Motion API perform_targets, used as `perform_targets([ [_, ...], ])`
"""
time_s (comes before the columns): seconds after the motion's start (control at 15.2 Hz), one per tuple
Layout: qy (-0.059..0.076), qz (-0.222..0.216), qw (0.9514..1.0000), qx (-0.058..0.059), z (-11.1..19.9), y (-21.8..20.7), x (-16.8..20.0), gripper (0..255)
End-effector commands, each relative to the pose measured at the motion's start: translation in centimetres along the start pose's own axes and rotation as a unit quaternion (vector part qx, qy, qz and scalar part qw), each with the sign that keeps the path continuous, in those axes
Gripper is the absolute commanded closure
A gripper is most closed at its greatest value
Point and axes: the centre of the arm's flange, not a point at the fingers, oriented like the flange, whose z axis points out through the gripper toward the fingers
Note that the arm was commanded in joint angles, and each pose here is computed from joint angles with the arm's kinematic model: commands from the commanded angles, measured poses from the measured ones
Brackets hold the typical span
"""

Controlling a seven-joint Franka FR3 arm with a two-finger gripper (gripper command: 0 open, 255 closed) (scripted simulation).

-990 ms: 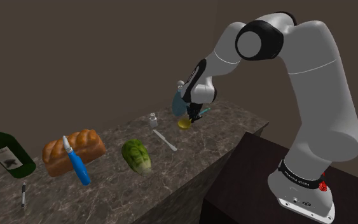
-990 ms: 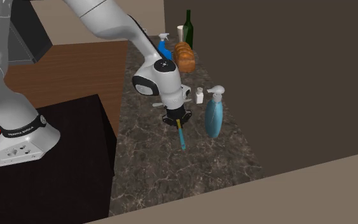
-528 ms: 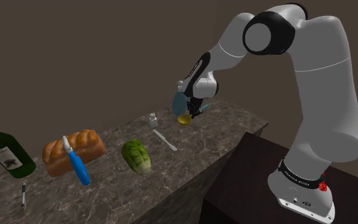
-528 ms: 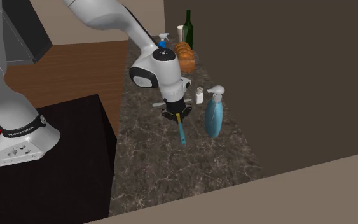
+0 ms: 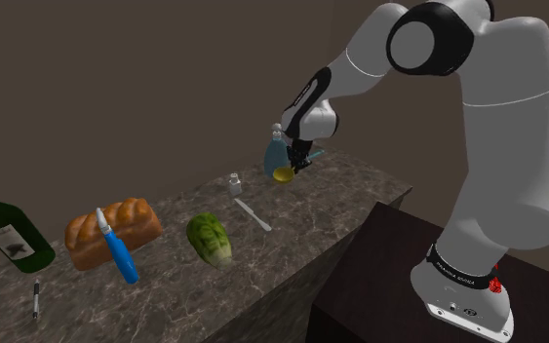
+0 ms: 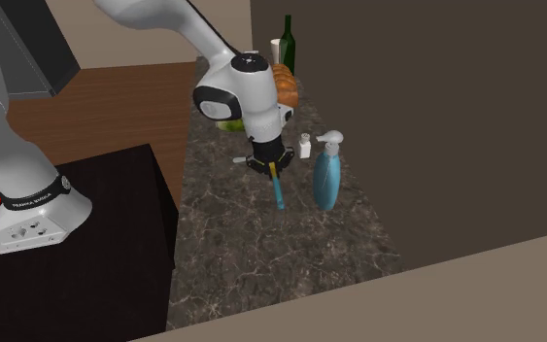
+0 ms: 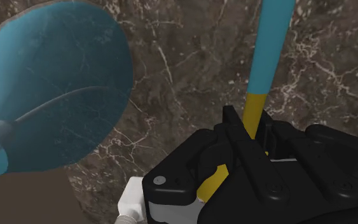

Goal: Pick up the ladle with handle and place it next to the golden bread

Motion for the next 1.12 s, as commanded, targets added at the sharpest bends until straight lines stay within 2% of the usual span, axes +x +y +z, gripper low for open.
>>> perform_targets([
  [0.0,0.0,0.0,1.0,0.0,-1.1,0.1,0.1,255],
  [1.06,0.0,0.0,1.0,0.0,-9.5,1.4,0.7,255],
])
